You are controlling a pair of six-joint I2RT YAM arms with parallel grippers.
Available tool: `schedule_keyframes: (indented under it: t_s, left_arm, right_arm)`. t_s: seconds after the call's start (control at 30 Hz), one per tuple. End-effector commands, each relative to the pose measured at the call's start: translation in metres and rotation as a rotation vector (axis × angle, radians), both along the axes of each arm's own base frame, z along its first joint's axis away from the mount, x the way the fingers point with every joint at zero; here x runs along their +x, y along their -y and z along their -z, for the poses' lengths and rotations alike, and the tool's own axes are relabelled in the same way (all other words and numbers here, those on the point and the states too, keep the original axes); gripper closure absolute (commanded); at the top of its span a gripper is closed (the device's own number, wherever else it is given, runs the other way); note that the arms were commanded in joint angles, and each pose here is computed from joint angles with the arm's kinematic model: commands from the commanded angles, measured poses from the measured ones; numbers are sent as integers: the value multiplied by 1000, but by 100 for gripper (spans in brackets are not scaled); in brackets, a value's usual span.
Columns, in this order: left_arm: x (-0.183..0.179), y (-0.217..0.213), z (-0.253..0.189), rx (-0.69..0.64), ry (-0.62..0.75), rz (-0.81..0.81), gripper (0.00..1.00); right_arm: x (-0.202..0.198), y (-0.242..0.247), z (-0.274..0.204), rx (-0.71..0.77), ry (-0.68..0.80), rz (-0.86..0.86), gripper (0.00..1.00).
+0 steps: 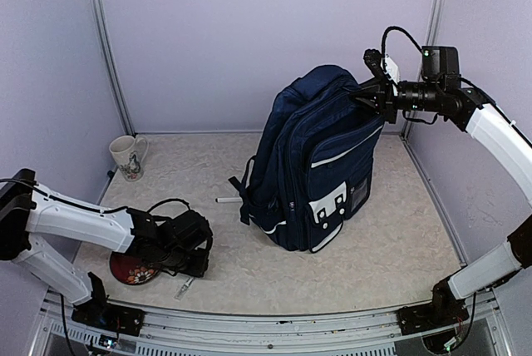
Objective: Pack the student bag
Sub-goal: Pick up the pen at the center of the board.
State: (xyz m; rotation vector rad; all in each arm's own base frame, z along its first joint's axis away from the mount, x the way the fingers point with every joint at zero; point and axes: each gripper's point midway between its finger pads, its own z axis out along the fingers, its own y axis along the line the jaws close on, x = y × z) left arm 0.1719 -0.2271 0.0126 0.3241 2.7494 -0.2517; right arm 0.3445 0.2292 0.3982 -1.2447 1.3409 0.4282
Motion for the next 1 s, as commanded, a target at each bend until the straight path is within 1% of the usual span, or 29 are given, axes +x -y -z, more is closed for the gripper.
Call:
schedule_keyframes:
  t_s: [0.0, 0.07, 0.17, 0.3, 0.37, 0.53, 0.6, 0.67, 0.77, 0.83, 0.87, 0.97]
  left_arm:
    - [-56, -27, 32, 179, -207, 72, 70]
    - [-64, -28, 31, 228, -224, 98, 65]
    - [-76, -32, 31, 297, -265, 129, 63]
    - [-87, -48, 30, 432, -284, 154, 54]
    - [-91, -55, 29, 493, -289, 171, 53]
    - [-102, -56, 25, 515, -317, 199, 54]
    - [-102, -57, 27, 501, -320, 211, 59]
    - [-105, -58, 31, 476, -339, 214, 67]
    - [-106, -61, 37, 465, -343, 220, 84]
    - [-104, -57, 38, 451, -332, 227, 98]
    - [-102, -54, 37, 438, -321, 233, 100]
    - [-94, -41, 28, 381, -267, 231, 100]
  right_arm:
    - [-10, -2, -1, 24, -43, -34, 100]
    - [-11, -2, -2, 27, -47, -39, 100]
    - [-12, -2, -2, 28, -50, -41, 100]
    - [-13, -2, -2, 27, -50, -44, 100]
    - [-14, -2, -2, 27, -49, -45, 100]
    - [-12, -3, -1, 26, -57, -46, 100]
    - [-13, -3, -1, 27, -56, -48, 100]
    - [-13, -3, -3, 29, -53, -49, 100]
    - [-15, -3, -5, 30, -52, -50, 100]
    - [-16, -3, -6, 30, -47, -50, 100]
    - [-16, -2, -6, 30, -47, -50, 100]
    - [-16, -2, -8, 32, -47, -46, 100]
